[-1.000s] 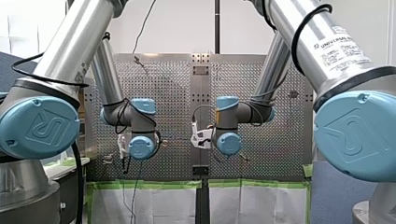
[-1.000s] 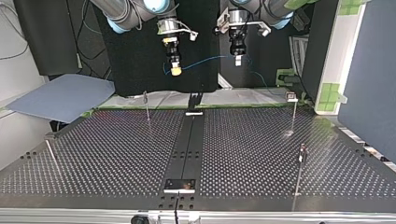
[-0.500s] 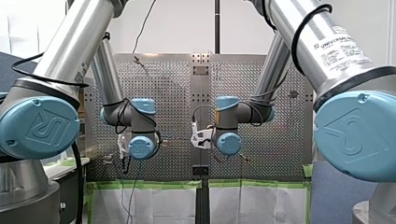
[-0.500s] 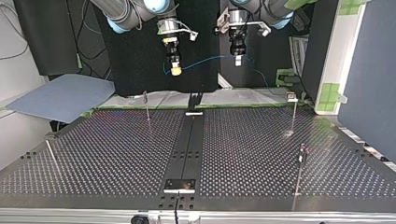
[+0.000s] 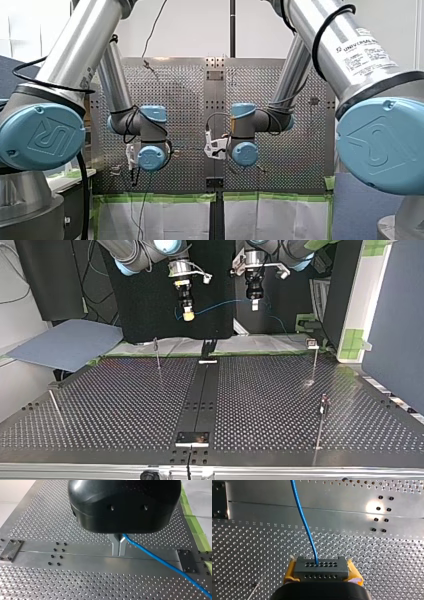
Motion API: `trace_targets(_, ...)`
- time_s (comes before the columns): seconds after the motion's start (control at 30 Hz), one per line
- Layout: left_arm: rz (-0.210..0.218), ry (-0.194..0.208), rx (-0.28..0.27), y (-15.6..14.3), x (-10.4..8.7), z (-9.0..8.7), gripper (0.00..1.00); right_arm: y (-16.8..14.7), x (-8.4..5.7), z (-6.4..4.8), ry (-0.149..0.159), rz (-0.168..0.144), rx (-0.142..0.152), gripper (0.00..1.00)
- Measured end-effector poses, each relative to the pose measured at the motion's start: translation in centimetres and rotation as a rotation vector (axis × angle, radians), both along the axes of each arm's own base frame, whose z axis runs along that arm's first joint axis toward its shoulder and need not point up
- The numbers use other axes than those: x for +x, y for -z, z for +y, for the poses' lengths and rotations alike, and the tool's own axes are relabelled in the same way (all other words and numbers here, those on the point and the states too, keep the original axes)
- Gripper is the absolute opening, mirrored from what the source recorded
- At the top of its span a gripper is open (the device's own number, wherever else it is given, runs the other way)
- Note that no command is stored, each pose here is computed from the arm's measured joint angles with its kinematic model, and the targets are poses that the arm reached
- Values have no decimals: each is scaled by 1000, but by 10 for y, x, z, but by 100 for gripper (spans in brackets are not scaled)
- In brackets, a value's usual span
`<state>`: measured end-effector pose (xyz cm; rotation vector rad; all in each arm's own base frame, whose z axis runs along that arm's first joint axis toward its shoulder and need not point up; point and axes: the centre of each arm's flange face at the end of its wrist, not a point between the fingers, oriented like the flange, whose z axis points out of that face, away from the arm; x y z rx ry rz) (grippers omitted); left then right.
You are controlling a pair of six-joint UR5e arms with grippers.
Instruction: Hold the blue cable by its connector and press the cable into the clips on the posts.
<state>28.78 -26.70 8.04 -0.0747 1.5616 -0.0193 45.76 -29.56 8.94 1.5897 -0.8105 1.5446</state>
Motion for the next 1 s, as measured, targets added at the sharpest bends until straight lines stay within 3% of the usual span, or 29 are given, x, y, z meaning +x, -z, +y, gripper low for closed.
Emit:
trace_targets(0.47, 0, 0, 0, 0, 0, 0, 0, 0, 0, 0, 0, 0, 0, 0)
trace_targets(0.77, 66, 15, 44, 24, -7, 2, 0, 0, 0, 0, 0, 0, 0, 0)
trace_targets(1.0, 78, 15, 52, 29, -8, 3, 0, 0, 0, 0, 0, 0, 0, 0)
